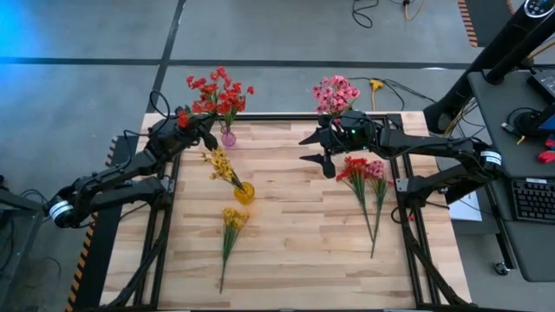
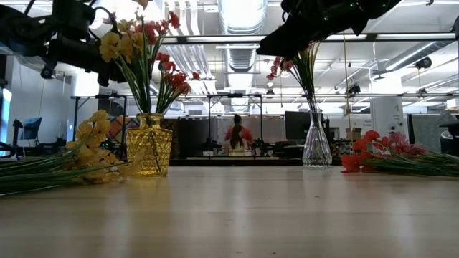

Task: Sort flowers into vase by color
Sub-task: Put the left red flower into the purple flower vase

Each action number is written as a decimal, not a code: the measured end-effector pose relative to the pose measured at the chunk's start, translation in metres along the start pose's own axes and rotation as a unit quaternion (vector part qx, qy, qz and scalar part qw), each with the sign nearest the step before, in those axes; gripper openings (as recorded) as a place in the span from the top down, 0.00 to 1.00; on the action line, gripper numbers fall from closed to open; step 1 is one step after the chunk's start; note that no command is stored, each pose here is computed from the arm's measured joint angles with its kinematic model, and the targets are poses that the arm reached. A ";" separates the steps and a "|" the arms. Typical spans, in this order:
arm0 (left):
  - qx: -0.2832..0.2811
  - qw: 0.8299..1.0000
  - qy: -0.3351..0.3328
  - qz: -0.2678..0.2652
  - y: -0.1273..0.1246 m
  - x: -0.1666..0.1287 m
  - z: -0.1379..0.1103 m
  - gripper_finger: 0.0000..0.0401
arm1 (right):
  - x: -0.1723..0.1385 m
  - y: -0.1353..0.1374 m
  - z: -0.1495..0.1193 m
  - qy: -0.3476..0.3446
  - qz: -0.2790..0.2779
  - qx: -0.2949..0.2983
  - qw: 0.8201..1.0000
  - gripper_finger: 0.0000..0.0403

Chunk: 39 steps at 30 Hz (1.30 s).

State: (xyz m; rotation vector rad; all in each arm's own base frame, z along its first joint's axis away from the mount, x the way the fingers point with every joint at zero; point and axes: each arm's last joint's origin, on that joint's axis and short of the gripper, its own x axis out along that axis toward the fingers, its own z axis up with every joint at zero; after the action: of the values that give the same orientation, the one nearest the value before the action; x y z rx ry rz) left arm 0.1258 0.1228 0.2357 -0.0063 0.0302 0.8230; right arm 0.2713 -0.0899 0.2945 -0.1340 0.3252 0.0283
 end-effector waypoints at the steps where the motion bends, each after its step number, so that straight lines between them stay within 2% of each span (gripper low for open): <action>1: -0.002 1.000 0.003 0.001 0.000 0.000 -0.001 1.00 | 0.000 0.000 0.000 0.000 0.000 0.000 1.000 0.47; 28: -0.026 0.999 0.029 0.007 0.000 0.010 -0.011 0.96 | 0.000 0.000 0.000 0.000 0.000 0.004 1.000 0.47; 39: -0.027 0.999 0.029 0.007 0.000 0.011 -0.010 0.84 | 0.000 0.000 0.000 0.000 0.000 0.006 1.000 0.47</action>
State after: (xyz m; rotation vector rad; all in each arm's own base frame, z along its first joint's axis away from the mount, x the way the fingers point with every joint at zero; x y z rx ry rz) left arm 0.1331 0.1301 0.2255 -0.0821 0.0628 0.8367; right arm 0.2713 -0.0900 0.2945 -0.1228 0.3250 0.0262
